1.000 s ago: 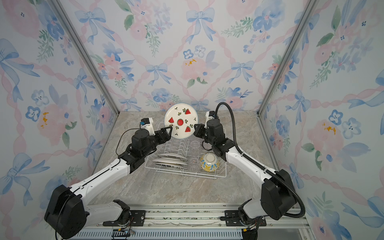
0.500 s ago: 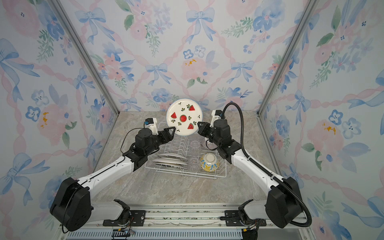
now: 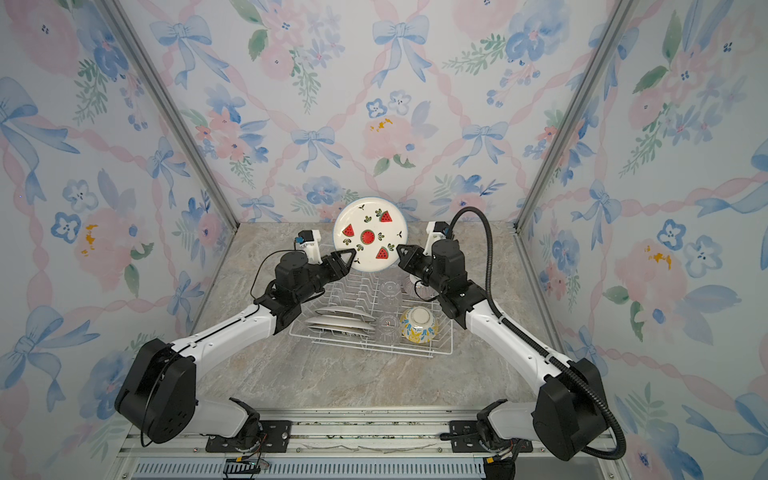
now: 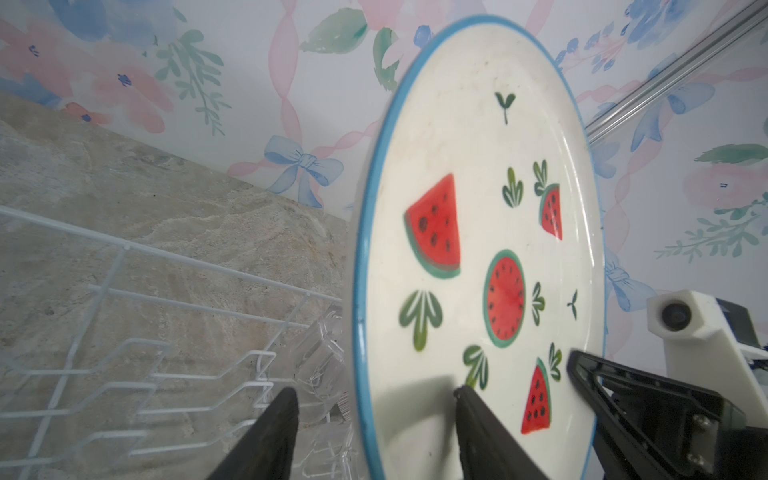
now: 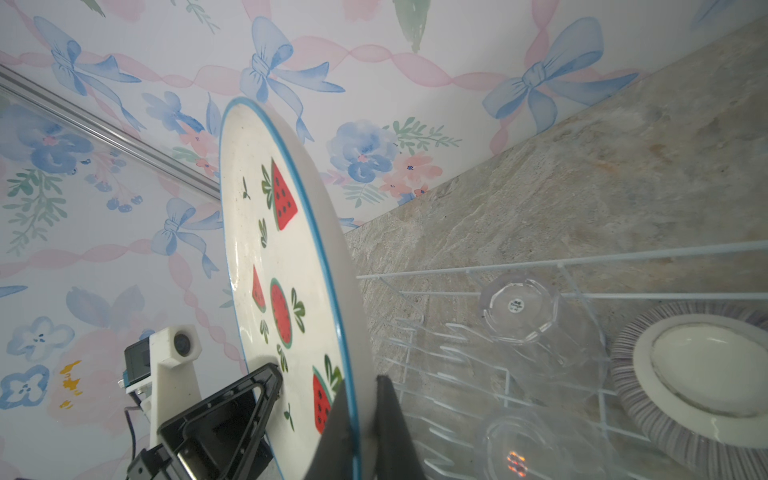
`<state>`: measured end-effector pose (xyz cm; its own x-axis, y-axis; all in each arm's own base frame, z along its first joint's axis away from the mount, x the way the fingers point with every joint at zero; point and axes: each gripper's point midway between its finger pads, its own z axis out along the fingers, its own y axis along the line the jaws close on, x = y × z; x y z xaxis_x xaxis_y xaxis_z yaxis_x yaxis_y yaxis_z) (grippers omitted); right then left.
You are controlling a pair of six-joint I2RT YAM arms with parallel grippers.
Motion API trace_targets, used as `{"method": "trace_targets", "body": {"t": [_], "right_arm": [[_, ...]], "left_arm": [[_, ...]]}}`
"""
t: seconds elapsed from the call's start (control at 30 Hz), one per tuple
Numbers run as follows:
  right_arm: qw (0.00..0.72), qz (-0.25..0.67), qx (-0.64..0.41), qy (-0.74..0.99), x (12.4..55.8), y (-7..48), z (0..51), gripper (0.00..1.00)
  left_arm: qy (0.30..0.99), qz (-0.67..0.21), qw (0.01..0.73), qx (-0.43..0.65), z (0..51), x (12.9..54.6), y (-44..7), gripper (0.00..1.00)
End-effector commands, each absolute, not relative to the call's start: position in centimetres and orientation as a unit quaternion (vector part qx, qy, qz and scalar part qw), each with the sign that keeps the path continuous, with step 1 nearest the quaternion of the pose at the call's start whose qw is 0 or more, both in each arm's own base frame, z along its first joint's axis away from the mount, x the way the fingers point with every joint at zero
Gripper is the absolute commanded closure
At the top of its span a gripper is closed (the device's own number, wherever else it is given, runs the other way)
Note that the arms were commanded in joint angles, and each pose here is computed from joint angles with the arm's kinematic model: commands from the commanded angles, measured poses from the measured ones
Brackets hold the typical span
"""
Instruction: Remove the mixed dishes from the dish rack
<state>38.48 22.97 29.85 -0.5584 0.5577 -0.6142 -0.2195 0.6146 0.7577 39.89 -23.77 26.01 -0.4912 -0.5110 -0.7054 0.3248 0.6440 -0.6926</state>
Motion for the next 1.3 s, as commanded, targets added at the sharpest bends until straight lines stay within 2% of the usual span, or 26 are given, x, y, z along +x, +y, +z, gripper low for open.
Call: {"method": "trace_targets", "body": {"t": [0.0, 0.27, 0.33, 0.37, 0.43, 0.47, 0.67, 0.7, 0.8, 0.93, 0.97, 1.03, 1.17, 1.27], "right_arm": [[0.483, 0.487, 0.099, 0.721, 38.3, 23.5, 35.1, 1.0], [0.46, 0.494, 0.102, 0.731, 38.6, 24.2, 33.8, 1.0], [0.453, 0.497, 0.1, 0.733, 38.7, 24.5, 33.5, 1.0], [0.45, 0.497, 0.101, 0.735, 38.8, 24.6, 33.3, 1.0], [0.444, 0.494, 0.101, 0.741, 39.0, 24.8, 32.8, 1.0], [0.442, 0.49, 0.101, 0.745, 39.1, 24.8, 32.6, 1.0], [0.422, 0.485, 0.095, 0.76, 39.6, 25.6, 31.3, 1.0], [0.419, 0.485, 0.095, 0.762, 39.7, 25.7, 31.2, 0.96], [0.42, 0.484, 0.089, 0.763, 39.7, 25.7, 31.1, 0.72], [0.429, 0.473, 0.078, 0.765, 39.6, 25.4, 31.3, 0.48], [0.431, 0.468, 0.074, 0.768, 39.5, 25.4, 31.3, 0.37], [0.435, 0.458, 0.066, 0.772, 39.5, 25.2, 31.4, 0.25], [0.437, 0.434, 0.048, 0.786, 39.3, 24.9, 31.2, 0.15], [0.437, 0.412, 0.036, 0.799, 39.0, 24.3, 30.6, 0.14]], "left_arm": [[0.728, -0.457, 0.508, -0.054, 27.7, 40.2, -24.3, 0.4], [0.694, -0.507, 0.508, -0.055, 29.2, 40.0, -24.6, 0.47], [0.694, -0.508, 0.507, -0.053, 29.3, 40.1, -24.6, 0.53], [0.694, -0.509, 0.507, -0.053, 29.3, 40.1, -24.6, 0.6], [0.696, -0.51, 0.502, -0.057, 29.0, 40.2, -24.6, 0.92], [0.698, -0.51, 0.499, -0.059, 28.7, 40.3, -24.5, 0.97], [0.708, -0.506, 0.489, -0.06, 27.5, 40.4, -24.6, 1.0], [0.709, -0.504, 0.489, -0.063, 27.4, 40.5, -24.5, 1.0], [0.708, -0.498, 0.496, -0.066, 27.8, 40.7, -23.7, 1.0], [0.706, -0.482, 0.515, -0.071, 28.9, 41.1, -22.0, 1.0], [0.705, -0.476, 0.521, -0.073, 29.3, 41.2, -21.4, 1.0], [0.702, -0.466, 0.533, -0.08, 30.0, 41.5, -20.1, 1.0], [0.693, -0.435, 0.562, -0.121, 31.1, 42.1, -15.9, 1.0], [0.685, -0.402, 0.583, -0.168, 31.2, 42.2, -11.6, 1.0]]}}
